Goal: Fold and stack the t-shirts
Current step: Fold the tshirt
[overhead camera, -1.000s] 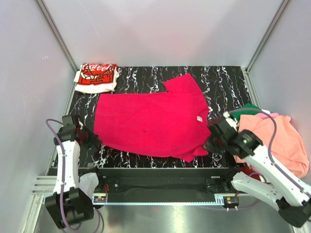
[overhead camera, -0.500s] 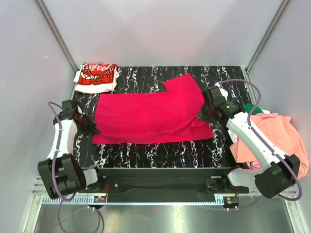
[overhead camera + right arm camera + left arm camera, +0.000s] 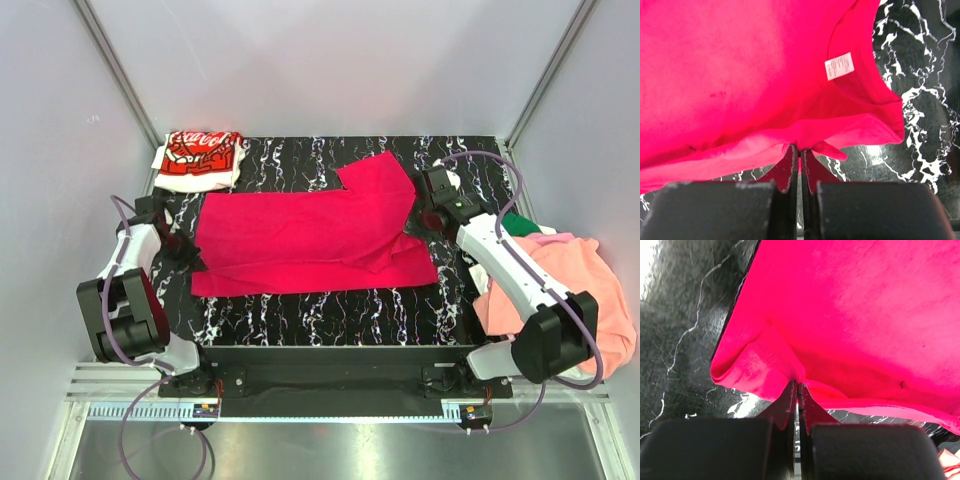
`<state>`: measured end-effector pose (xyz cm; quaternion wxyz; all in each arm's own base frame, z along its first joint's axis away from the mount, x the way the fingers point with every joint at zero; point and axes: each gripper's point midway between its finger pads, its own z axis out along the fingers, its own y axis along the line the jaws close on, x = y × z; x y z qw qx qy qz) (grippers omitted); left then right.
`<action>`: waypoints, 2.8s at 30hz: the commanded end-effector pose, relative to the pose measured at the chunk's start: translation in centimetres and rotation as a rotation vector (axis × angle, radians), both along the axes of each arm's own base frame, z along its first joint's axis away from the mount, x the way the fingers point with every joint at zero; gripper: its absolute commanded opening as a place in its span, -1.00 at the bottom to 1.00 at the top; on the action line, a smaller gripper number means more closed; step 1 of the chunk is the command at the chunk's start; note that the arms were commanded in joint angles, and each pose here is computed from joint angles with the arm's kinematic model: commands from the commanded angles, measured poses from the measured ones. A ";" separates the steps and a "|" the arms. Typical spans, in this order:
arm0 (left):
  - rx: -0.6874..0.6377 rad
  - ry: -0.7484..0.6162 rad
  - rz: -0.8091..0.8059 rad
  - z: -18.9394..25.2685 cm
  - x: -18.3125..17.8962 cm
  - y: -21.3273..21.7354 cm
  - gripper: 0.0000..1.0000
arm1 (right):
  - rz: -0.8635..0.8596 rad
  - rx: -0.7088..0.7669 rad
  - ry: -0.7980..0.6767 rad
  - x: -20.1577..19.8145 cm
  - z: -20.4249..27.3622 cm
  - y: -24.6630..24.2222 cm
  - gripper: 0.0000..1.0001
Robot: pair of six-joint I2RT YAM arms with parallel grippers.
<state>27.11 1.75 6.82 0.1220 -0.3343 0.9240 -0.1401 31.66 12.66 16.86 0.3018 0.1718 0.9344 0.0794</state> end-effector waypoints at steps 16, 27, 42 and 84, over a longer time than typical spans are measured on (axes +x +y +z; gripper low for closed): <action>0.126 0.025 -0.051 -1.1 6.1 2.3 -0.77 | -0.096 -0.064 0.029 4.7 -2.9 -2.1 -1.00; 0.326 -0.106 -0.044 6.8 7.0 3.7 0.45 | -0.163 -0.010 0.084 8.7 -4.6 -3.7 0.60; 0.279 -0.271 -0.163 6.8 -1.6 -1.3 0.44 | 0.037 0.255 0.171 2.4 -9.7 4.6 0.24; 0.272 -0.302 -0.170 6.6 -1.1 -1.6 0.42 | 0.051 0.163 0.311 15.4 -12.5 6.5 0.18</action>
